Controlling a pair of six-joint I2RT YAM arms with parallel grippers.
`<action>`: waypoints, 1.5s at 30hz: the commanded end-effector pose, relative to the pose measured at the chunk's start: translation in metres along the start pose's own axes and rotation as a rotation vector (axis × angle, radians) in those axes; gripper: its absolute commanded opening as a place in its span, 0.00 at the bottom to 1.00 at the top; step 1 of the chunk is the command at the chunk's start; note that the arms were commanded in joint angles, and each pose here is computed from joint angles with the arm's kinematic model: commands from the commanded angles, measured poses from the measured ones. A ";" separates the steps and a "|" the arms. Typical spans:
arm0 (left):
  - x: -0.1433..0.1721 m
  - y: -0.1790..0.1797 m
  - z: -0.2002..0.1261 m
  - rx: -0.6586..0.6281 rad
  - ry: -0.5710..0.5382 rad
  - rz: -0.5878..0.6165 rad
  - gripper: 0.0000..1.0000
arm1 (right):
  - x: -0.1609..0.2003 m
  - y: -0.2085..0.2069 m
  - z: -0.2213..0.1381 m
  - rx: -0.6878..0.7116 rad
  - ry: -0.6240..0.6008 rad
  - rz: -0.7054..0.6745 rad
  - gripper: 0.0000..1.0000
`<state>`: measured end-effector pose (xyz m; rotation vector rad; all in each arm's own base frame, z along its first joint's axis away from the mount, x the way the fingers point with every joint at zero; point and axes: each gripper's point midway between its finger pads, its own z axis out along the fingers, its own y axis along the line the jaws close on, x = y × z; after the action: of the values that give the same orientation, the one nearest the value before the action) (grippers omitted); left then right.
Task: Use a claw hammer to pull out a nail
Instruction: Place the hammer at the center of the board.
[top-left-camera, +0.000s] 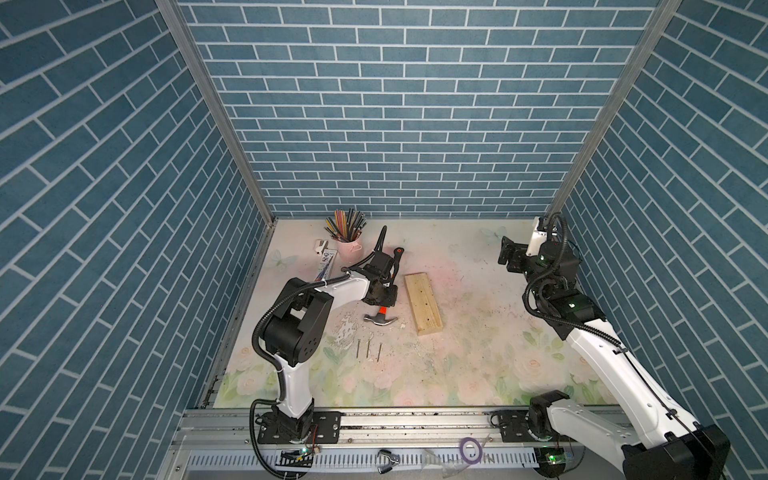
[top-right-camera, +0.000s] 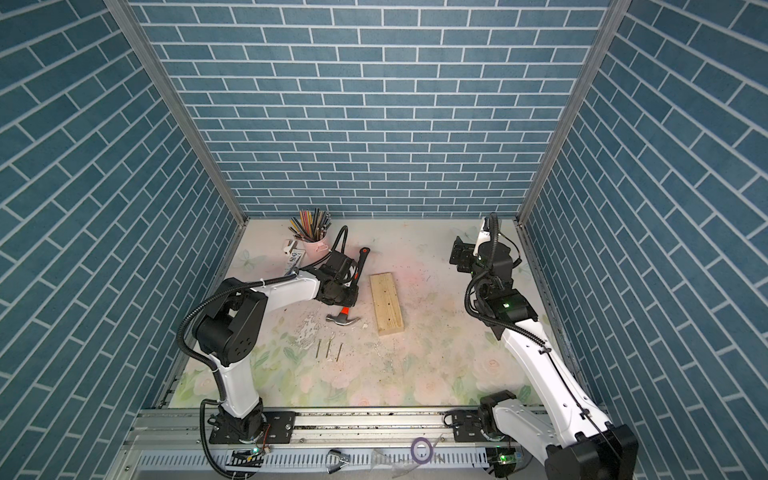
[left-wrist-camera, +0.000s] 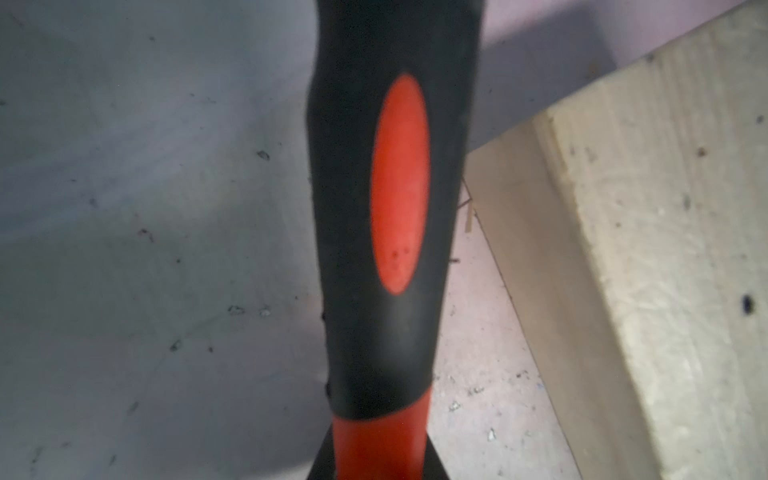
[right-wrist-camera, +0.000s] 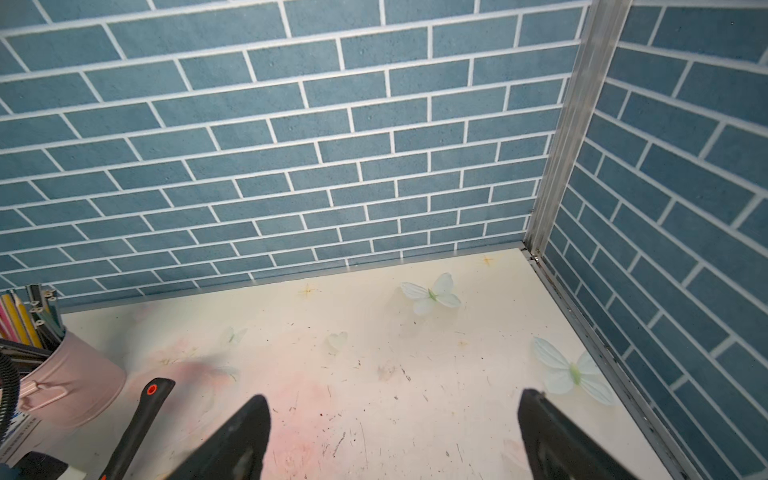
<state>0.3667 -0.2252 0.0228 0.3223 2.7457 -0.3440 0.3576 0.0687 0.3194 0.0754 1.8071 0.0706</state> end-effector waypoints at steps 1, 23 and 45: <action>-0.016 0.003 -0.005 -0.023 -0.035 -0.016 0.00 | -0.005 -0.008 0.002 0.050 -0.025 -0.028 0.93; -0.001 0.009 0.006 -0.057 -0.024 -0.016 0.10 | -0.013 -0.001 0.010 0.033 -0.027 -0.040 0.93; -0.007 0.005 0.005 -0.066 -0.036 -0.006 0.34 | -0.015 0.004 0.014 0.013 -0.032 -0.022 0.93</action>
<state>0.3739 -0.2223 0.0224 0.2928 2.7136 -0.2744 0.3720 0.0702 0.3138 0.0676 1.8189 0.0321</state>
